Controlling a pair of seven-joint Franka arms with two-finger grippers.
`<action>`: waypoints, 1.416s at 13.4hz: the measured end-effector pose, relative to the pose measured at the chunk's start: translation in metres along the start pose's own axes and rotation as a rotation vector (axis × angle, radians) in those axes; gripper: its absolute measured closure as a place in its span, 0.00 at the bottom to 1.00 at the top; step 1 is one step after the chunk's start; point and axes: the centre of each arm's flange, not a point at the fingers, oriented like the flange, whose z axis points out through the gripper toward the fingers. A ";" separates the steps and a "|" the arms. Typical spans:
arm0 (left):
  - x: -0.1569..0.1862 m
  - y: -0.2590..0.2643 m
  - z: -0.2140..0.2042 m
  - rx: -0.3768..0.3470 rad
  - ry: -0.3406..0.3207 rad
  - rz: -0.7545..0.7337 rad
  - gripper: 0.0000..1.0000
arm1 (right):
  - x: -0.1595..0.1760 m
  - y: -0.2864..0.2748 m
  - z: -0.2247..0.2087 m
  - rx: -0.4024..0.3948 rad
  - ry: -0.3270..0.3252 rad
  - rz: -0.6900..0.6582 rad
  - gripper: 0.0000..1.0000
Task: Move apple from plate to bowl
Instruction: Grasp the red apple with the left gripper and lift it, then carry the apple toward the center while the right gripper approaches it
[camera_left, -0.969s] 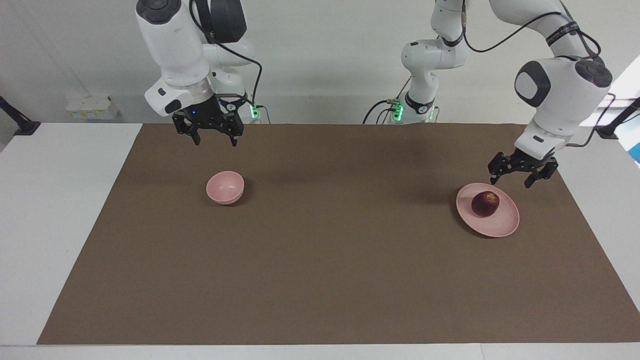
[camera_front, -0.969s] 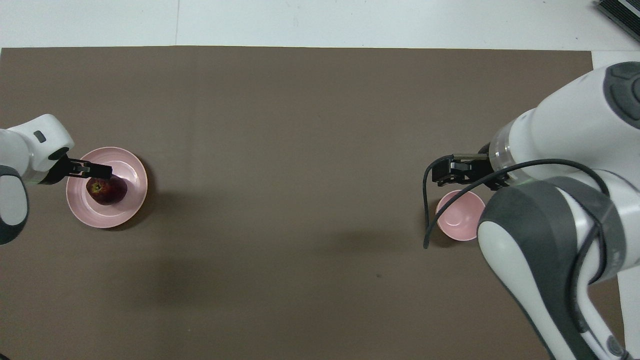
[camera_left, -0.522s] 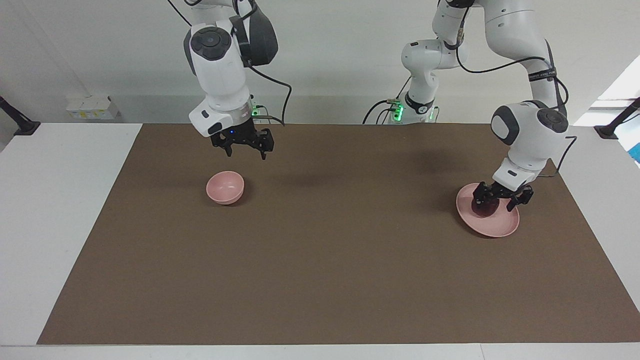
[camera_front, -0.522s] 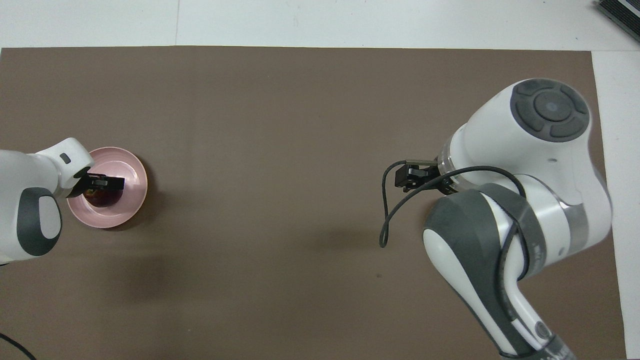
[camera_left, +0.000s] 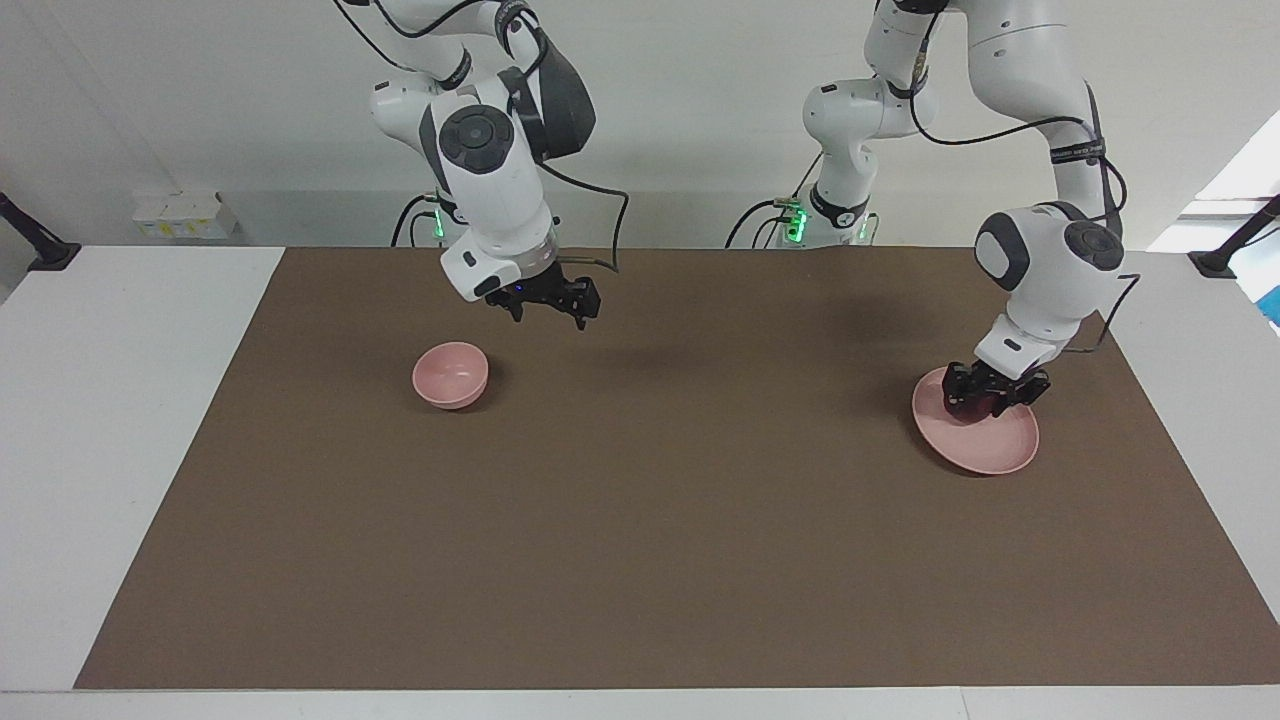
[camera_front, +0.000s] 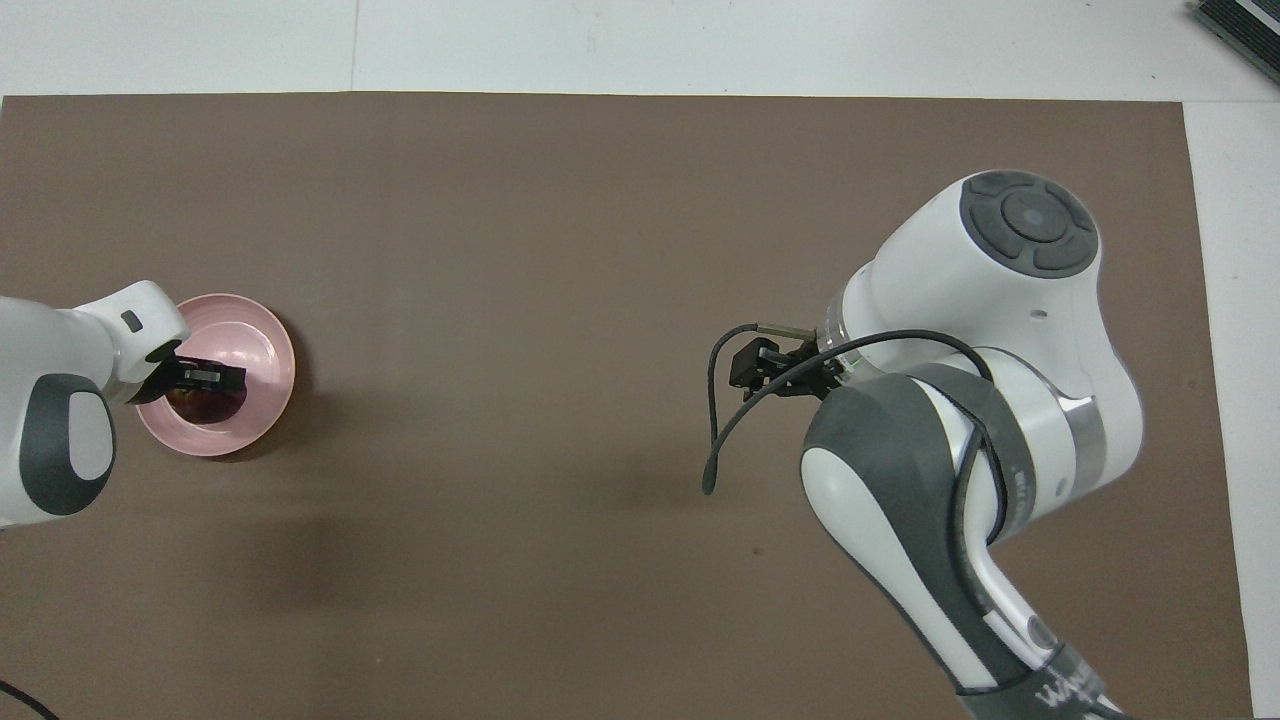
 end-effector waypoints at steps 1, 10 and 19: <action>0.003 0.008 -0.012 -0.006 -0.009 0.015 0.33 | 0.000 -0.002 0.005 0.034 -0.035 0.051 0.00; 0.044 0.183 -0.077 -0.339 0.065 -0.178 0.35 | 0.007 -0.043 0.040 0.318 -0.319 0.518 0.00; 0.047 0.280 -0.086 -0.653 0.101 -0.313 0.35 | 0.028 -0.071 0.099 0.507 -0.519 0.797 0.00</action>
